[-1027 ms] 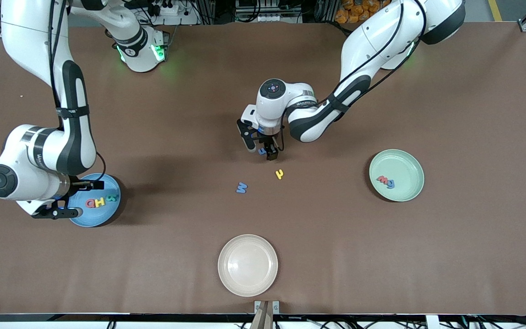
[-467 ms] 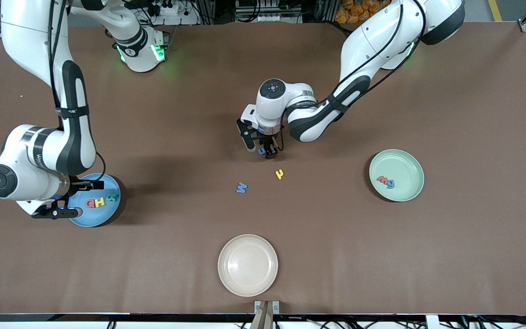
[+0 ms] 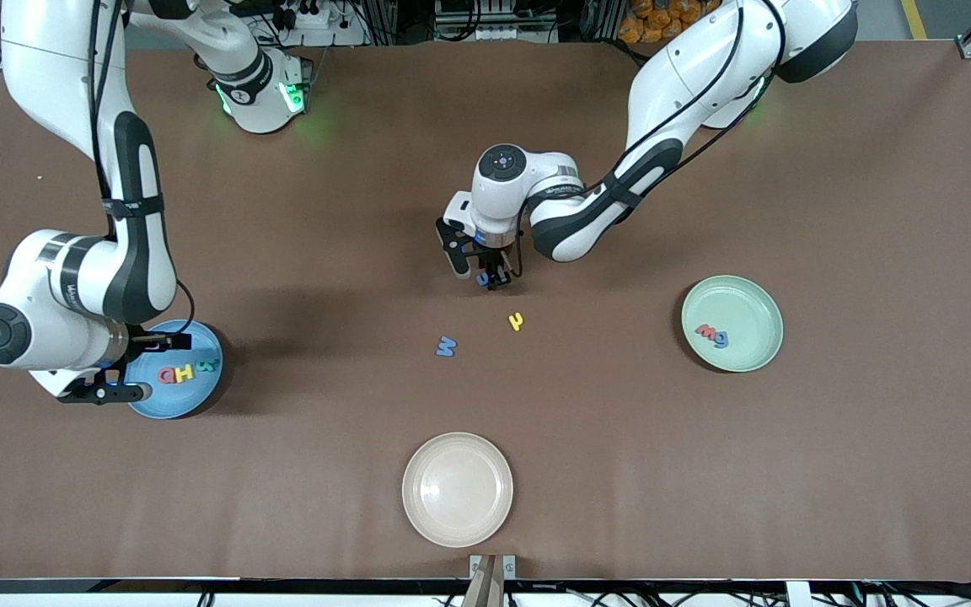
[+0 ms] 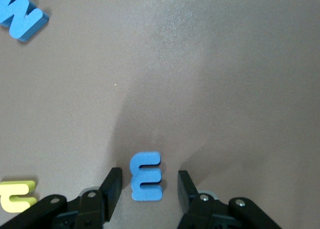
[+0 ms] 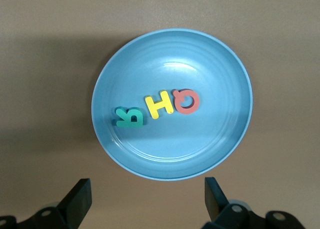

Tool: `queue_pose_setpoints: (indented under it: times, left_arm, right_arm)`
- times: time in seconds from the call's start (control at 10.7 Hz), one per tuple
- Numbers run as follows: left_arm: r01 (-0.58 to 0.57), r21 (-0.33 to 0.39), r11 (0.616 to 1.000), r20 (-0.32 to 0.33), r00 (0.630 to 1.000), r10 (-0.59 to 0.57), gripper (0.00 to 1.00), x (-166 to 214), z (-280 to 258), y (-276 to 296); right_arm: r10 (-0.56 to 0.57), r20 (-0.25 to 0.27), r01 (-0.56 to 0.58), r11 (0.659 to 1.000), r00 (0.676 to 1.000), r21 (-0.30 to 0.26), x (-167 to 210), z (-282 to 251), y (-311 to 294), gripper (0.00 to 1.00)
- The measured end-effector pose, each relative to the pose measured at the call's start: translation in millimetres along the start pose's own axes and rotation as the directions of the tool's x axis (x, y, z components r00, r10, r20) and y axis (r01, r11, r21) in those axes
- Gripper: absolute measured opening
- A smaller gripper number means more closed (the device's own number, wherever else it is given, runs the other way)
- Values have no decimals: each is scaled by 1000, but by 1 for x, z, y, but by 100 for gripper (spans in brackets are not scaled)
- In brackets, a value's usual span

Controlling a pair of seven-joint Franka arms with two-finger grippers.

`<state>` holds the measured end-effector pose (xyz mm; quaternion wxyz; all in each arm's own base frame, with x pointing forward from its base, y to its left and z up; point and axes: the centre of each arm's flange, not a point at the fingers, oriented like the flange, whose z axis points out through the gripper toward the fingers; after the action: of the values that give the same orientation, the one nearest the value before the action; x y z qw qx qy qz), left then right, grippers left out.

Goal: Sort uppercase to blue plate, lowercase to green plate
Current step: 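Lower the left gripper and close it on the blue E, then carry the blue E to the green plate while the right gripper rises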

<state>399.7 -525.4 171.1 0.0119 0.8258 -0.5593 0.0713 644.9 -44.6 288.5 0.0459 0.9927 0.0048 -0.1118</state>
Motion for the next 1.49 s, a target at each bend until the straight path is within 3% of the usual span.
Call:
queue_pose_setpoints:
  times: [0.37, 0.47, 0.93, 1.21, 1.49]
  left_arm:
    - [5, 4, 1000, -2, 1000, -5, 42, 0, 0, -3]
    - [12, 10, 1000, -3, 1000, -12, 33, 1, 0, -9]
    - [49, 28, 998, -10, 999, -49, 28, -2, -3, -36]
    - [125, 53, 991, -13, 992, -125, 28, -16, -11, -86]
    - [275, 70, 959, 60, 958, -279, 28, -37, -57, -143]
  right_arm:
    - [1, 0, -1, 1000, 1000, 1, 0, 0, 1, 100]
    - [1, 0, -1, 1000, 1000, 1, 0, 0, 1, 100]
    - [1, 0, -1, 1000, 1000, 1, 0, 0, 0, 100]
    - [1, 0, -1, 1000, 1000, 2, 0, 0, 0, 100]
    - [9, -12, -8, 999, 1000, 50, 2, 0, -12, 100]
